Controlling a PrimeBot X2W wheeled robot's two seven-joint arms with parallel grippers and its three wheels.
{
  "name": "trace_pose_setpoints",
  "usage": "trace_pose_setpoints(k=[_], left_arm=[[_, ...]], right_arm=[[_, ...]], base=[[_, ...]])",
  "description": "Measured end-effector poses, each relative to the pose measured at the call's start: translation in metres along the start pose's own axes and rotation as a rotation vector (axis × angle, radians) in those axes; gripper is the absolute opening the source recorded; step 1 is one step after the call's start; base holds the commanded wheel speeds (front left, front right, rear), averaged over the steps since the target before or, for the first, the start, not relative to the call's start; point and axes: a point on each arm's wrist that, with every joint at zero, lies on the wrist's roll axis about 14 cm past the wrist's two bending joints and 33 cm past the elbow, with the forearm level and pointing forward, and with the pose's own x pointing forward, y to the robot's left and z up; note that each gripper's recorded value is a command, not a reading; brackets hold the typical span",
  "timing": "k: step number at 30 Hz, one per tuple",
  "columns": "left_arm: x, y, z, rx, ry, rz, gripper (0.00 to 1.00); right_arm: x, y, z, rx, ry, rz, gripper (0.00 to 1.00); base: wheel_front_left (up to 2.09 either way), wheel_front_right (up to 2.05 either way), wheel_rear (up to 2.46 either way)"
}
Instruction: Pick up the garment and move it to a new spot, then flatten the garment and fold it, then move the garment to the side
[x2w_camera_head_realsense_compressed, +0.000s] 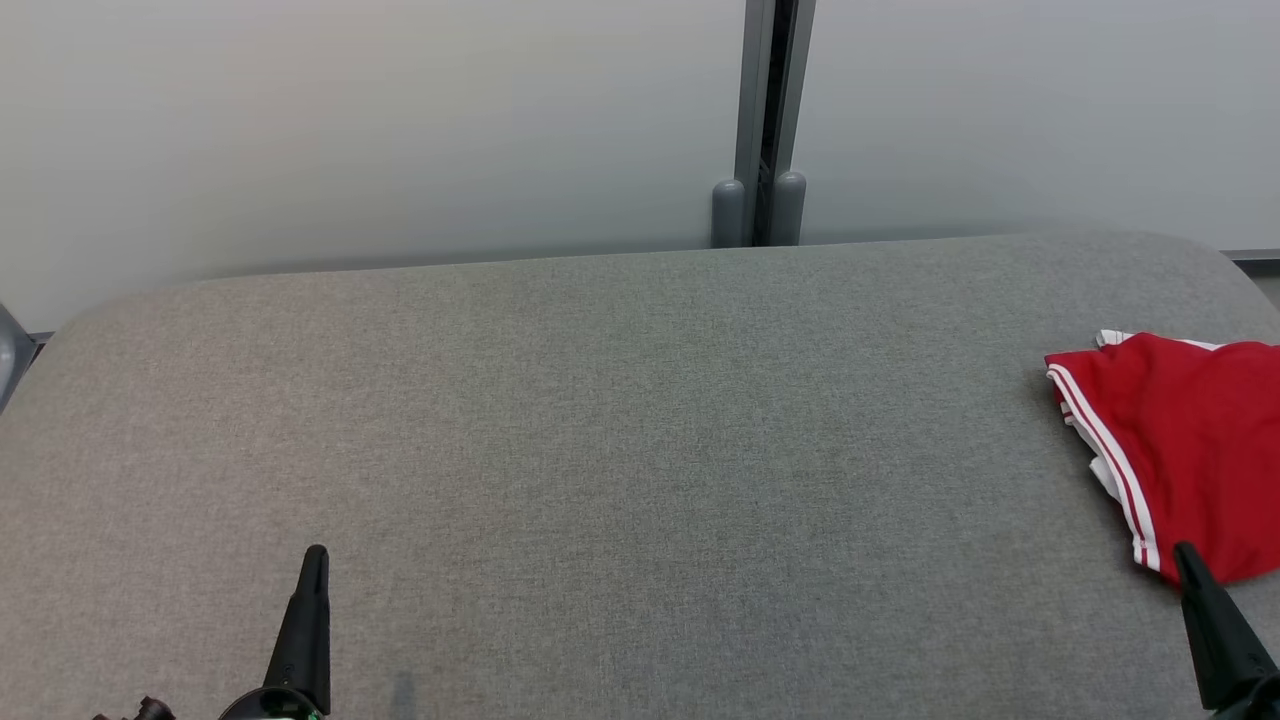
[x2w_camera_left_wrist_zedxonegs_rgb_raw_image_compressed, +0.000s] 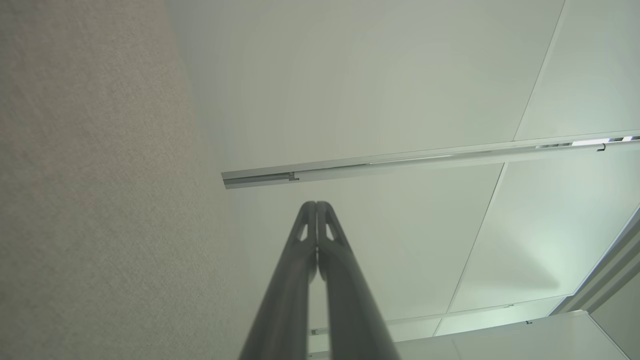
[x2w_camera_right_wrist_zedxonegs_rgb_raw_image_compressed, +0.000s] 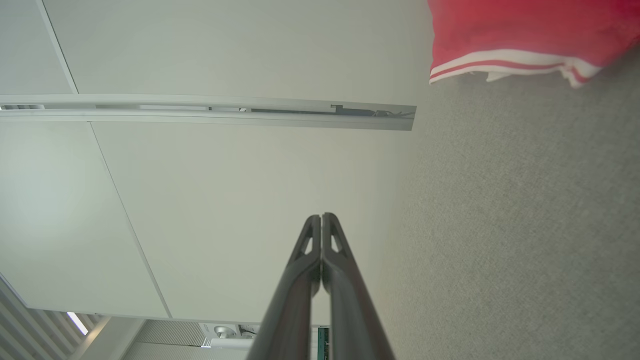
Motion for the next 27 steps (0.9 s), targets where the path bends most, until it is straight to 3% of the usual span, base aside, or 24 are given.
trace_pose_setpoints(k=[27], left_arm=[[0.0,-0.0001,-0.0004,-0.003,0.0,0.0,0.0]], right_arm=[[-0.0002,-0.0001,-0.0003,-0.002,0.002,0.0,0.0]], base=[[0.0,0.0,0.0]])
